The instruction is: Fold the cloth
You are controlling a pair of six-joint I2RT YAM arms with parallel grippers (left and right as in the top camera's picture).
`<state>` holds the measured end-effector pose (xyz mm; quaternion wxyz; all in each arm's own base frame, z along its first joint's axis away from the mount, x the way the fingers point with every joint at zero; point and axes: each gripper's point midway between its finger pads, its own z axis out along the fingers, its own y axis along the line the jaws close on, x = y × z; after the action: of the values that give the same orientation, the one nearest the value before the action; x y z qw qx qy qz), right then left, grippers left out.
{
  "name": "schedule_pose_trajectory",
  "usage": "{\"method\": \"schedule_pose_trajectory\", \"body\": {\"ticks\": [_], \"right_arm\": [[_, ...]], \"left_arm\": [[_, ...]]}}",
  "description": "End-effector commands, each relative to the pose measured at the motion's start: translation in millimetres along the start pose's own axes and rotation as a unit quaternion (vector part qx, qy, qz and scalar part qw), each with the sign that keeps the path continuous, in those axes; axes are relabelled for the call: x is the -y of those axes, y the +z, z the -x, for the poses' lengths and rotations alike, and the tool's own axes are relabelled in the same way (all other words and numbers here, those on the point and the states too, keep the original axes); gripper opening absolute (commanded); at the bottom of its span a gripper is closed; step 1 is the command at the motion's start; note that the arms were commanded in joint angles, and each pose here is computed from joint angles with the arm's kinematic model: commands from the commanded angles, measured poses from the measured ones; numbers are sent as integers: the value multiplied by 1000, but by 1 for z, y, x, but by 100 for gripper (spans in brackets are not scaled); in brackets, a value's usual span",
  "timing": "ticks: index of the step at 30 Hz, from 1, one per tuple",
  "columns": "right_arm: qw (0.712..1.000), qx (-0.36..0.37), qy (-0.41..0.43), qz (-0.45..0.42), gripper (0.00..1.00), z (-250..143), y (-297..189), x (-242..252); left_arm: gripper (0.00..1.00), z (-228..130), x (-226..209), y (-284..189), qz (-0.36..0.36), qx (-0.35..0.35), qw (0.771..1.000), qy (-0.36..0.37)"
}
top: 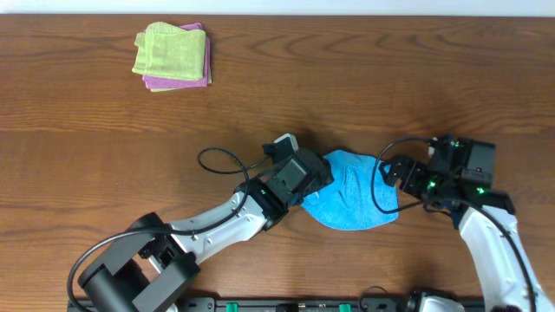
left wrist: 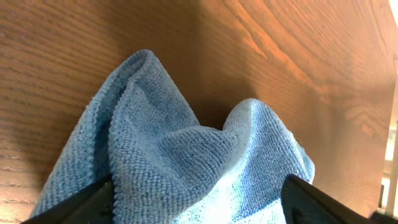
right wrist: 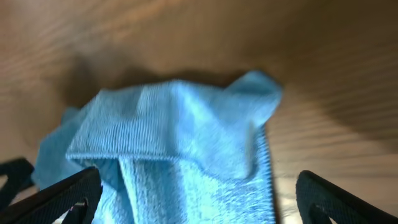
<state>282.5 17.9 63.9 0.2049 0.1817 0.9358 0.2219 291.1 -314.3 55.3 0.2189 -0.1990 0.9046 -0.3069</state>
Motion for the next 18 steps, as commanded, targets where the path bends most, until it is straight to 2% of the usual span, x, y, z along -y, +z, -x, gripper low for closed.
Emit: {"method": "schedule_pose_trajectory", "body": {"ticks": [1, 2, 4, 6, 8, 15, 18], "right_arm": [[997, -39, 23, 58, 99, -16, 7, -14], [996, -46, 25, 73, 99, -18, 9, -17], [994, -52, 37, 90, 99, -19, 10, -22], [992, -54, 68, 89, 99, -20, 11, -20], [987, -65, 115, 89, 99, -25, 10, -17], [957, -99, 262, 75, 99, -54, 9, 12], [949, -78, 292, 87, 99, -53, 15, 19]], "left_arm": [[72, 7, -6, 2, 11, 16, 1000, -6], [66, 7, -6, 2, 11, 17, 1000, -7], [64, 7, -7, 2, 12, 16, 1000, -6], [70, 8, -9, 2, 17, 20, 1000, -6], [82, 11, -14, 2, 28, 29, 999, -5], [86, 12, -18, 1, 37, 32, 999, -4], [89, 12, -18, 1, 38, 33, 999, -4]]}}
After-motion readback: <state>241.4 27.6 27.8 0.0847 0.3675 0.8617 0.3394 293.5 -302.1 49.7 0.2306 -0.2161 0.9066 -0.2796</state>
